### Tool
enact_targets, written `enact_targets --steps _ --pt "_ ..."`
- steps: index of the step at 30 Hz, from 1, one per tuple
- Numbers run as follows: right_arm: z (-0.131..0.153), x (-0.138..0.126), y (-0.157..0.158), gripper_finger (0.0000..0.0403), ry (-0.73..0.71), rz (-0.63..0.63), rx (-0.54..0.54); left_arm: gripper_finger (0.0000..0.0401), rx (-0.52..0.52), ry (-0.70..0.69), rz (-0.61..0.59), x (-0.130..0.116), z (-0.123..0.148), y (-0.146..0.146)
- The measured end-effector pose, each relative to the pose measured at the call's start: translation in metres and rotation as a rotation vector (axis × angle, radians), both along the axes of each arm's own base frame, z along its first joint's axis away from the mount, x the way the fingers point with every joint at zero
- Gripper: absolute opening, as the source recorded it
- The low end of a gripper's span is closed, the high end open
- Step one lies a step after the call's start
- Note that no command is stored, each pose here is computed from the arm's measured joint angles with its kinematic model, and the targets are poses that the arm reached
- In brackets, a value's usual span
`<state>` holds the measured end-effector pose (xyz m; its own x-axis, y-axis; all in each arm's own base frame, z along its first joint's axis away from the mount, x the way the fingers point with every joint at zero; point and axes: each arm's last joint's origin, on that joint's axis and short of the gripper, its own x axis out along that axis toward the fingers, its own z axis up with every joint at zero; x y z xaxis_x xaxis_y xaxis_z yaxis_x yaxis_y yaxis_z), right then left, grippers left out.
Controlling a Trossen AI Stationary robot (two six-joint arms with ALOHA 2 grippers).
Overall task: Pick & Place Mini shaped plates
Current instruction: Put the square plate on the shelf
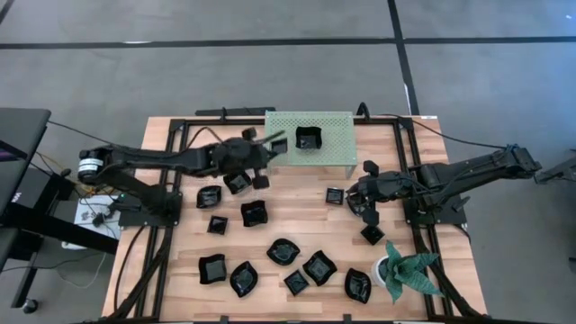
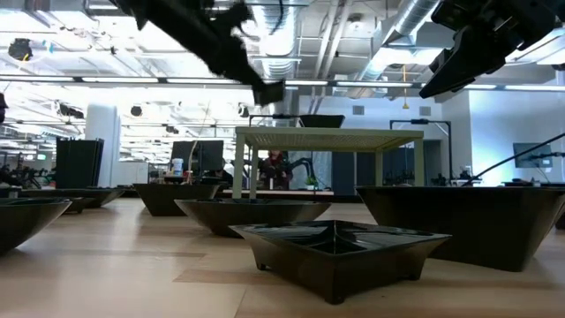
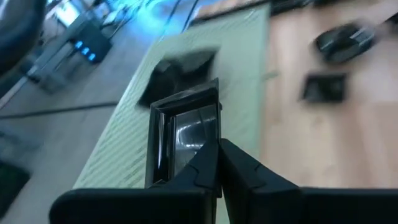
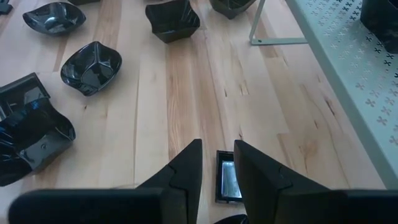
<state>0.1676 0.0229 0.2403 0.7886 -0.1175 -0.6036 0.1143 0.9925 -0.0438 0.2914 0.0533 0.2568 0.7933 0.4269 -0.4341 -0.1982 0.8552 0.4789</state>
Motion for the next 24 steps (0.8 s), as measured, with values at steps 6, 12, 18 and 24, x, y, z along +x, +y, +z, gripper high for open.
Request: enact_targets --steps 6,12,18,24 --pt "0.0 0.0 0.0 0.0087 0.001 0.002 -0.002 0.0012 -0.022 0.1 0.039 0.001 -0.029 0.03" --pt "0.0 0.0 0.0 0.0087 0.006 0.03 -0.042 0.0009 -0.01 0.12 0.045 0.004 -0.035 0.036" --pt "0.0 0.0 0.0 0.0087 0.006 0.031 -0.042 0.0012 0.049 0.153 0.006 0.004 -0.035 0.036" --pt "0.0 0.0 0.0 0.0087 0.006 0.03 -0.041 0.0019 0.08 0.166 -0.013 0.004 -0.034 0.036"
